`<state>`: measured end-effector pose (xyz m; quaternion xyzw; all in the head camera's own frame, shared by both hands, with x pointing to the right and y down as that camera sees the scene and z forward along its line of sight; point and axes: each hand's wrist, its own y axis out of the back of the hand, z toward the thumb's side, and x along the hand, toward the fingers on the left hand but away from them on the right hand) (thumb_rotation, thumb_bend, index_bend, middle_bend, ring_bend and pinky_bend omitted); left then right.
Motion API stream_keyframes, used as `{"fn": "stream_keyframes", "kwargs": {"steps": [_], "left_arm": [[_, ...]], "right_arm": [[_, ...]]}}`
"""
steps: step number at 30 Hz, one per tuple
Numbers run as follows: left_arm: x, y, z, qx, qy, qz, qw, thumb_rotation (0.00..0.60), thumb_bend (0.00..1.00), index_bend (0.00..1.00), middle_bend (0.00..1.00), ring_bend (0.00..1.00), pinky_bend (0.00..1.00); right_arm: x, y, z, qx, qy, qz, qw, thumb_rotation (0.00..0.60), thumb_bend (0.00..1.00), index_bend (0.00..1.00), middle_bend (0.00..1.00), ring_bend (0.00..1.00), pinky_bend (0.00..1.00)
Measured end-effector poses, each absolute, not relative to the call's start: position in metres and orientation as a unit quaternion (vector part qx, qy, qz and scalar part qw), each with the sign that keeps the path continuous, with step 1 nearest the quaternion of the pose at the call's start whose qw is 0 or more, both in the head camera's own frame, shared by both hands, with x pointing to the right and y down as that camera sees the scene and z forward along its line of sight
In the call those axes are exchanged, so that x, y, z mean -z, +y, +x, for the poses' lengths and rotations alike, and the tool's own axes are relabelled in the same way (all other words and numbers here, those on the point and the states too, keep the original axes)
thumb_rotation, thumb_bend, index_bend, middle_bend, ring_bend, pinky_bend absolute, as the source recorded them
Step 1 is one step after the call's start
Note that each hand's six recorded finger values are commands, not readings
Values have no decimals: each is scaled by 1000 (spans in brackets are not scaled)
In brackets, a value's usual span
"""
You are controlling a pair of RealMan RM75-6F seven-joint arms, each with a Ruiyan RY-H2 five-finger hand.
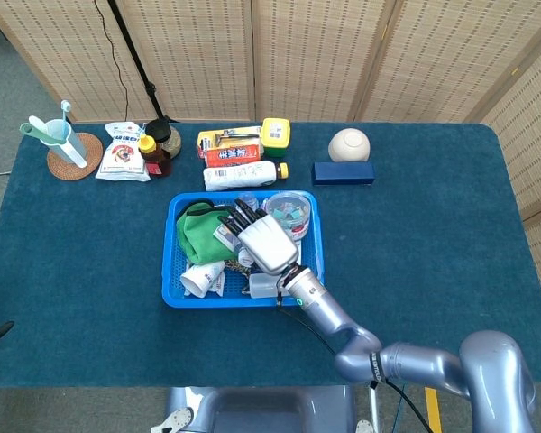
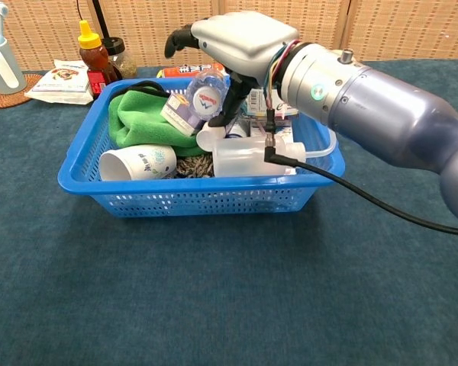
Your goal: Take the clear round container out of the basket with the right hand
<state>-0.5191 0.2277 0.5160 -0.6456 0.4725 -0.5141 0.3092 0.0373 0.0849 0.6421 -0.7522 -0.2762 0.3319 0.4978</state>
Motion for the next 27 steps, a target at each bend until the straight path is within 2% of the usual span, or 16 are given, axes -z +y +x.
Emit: {"fn": "stream_keyframes", "kwargs": {"steps": [3, 7, 13, 19, 23, 27], "left_arm": [[-515, 228, -520, 514, 473, -645, 309, 600, 0, 0, 0, 0, 0], [-515, 228, -520, 513, 473, -646, 310, 600, 0, 0, 0, 0, 0], [-515, 229, -519, 513, 472, -646, 310, 600, 0, 0, 0, 0, 0], [-516, 229, -518, 515, 469, -647, 311, 600, 0, 0, 0, 0, 0], [-517, 230, -516, 515, 466, -648, 313, 600, 0, 0, 0, 0, 0], [-518, 231, -513, 515, 462, -649, 315, 600, 0, 0, 0, 0, 0]], "right_arm": [[-640, 84, 37, -319, -289, -752, 500, 600, 406, 520, 450, 392, 575], [-636, 84, 38, -294, -305, -753, 503, 600, 513, 587, 501, 438, 592], [-623, 82, 42, -269, -325, -751, 508, 600, 531, 595, 509, 441, 595], [-587, 67, 56, -239, -361, -729, 531, 600, 536, 596, 512, 443, 596], [-567, 48, 81, -244, -377, -703, 552, 600, 536, 596, 512, 443, 596], [-562, 28, 121, -280, -383, -673, 567, 600, 537, 595, 512, 443, 596]]}}
